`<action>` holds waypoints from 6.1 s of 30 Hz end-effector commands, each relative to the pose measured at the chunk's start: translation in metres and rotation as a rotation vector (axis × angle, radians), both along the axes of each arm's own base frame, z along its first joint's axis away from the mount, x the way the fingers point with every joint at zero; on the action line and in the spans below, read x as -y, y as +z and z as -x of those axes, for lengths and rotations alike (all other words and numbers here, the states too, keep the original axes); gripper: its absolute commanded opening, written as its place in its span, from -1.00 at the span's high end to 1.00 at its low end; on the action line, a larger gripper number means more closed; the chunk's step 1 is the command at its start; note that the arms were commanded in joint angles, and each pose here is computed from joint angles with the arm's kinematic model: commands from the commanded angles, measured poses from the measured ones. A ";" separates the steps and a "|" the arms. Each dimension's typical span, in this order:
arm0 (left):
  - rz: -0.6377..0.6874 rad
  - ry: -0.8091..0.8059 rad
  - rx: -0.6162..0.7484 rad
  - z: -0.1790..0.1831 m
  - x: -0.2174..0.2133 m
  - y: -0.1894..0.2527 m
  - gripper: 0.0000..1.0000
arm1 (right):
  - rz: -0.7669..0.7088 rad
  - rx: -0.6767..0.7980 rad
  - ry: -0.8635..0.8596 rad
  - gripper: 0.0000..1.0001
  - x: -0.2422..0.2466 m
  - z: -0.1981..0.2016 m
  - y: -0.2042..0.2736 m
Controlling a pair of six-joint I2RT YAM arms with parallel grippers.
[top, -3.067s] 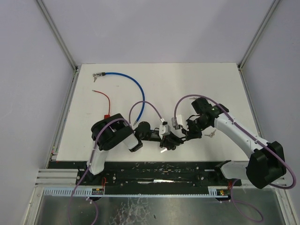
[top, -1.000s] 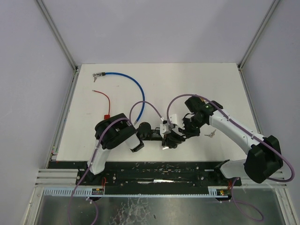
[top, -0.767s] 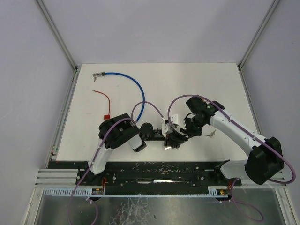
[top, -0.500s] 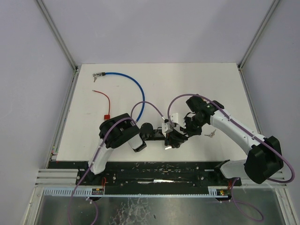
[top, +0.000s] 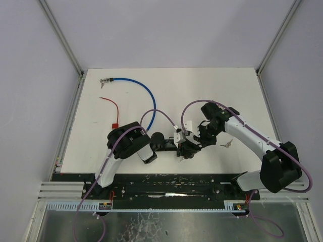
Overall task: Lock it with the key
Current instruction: Lock the lock, then place the lock at the center of the board, then pick up the lock from the center of the board.
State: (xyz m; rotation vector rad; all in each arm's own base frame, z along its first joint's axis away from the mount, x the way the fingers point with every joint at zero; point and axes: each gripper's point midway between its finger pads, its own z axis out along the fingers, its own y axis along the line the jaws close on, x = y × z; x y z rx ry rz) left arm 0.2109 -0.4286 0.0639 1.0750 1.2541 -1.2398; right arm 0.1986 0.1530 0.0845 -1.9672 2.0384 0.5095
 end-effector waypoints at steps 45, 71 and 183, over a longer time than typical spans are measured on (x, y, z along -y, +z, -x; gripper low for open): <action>-0.107 -0.015 0.093 0.008 -0.019 -0.056 1.00 | -0.384 -0.126 0.191 1.00 -0.116 0.045 -0.031; 0.013 0.171 -0.026 -0.016 -0.044 0.016 -0.10 | -0.564 0.022 0.108 1.00 -0.089 0.002 0.041; 0.018 1.110 -0.580 -0.090 -0.256 0.069 -0.73 | -1.102 0.193 -0.798 -0.99 0.074 -0.096 0.221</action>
